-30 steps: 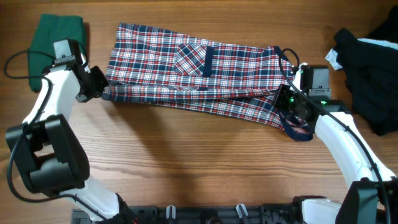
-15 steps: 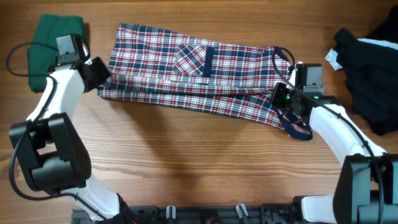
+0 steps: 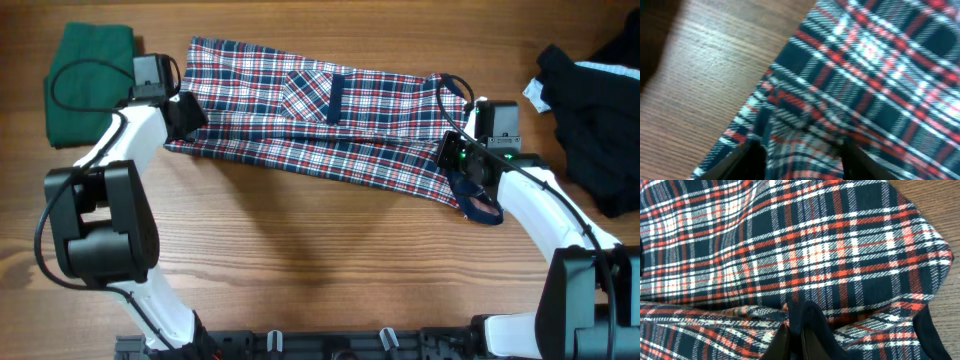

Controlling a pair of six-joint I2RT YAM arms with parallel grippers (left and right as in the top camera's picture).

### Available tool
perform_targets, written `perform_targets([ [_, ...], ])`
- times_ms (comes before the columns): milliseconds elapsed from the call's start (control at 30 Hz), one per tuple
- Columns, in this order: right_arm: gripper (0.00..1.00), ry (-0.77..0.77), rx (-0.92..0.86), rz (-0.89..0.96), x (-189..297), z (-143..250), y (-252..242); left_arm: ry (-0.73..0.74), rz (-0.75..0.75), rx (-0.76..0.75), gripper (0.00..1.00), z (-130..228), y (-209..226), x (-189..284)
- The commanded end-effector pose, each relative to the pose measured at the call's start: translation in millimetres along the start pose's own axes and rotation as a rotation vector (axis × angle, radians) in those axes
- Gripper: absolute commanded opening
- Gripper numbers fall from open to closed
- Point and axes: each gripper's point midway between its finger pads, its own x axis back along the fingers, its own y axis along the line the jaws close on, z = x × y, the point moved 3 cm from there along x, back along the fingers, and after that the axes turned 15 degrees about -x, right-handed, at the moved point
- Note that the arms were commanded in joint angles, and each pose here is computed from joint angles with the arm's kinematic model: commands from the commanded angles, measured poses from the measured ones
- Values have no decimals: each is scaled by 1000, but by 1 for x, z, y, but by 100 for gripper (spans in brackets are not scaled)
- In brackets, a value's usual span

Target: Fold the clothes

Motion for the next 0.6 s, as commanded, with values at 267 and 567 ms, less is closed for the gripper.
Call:
perform_targets([
  [267, 7, 23, 6, 57, -20, 2, -12, -11, -66, 4, 56, -2, 12, -3],
  [567, 6, 18, 11, 54, -21, 0, -11, -45, -62, 6, 4, -9, 11, -3],
])
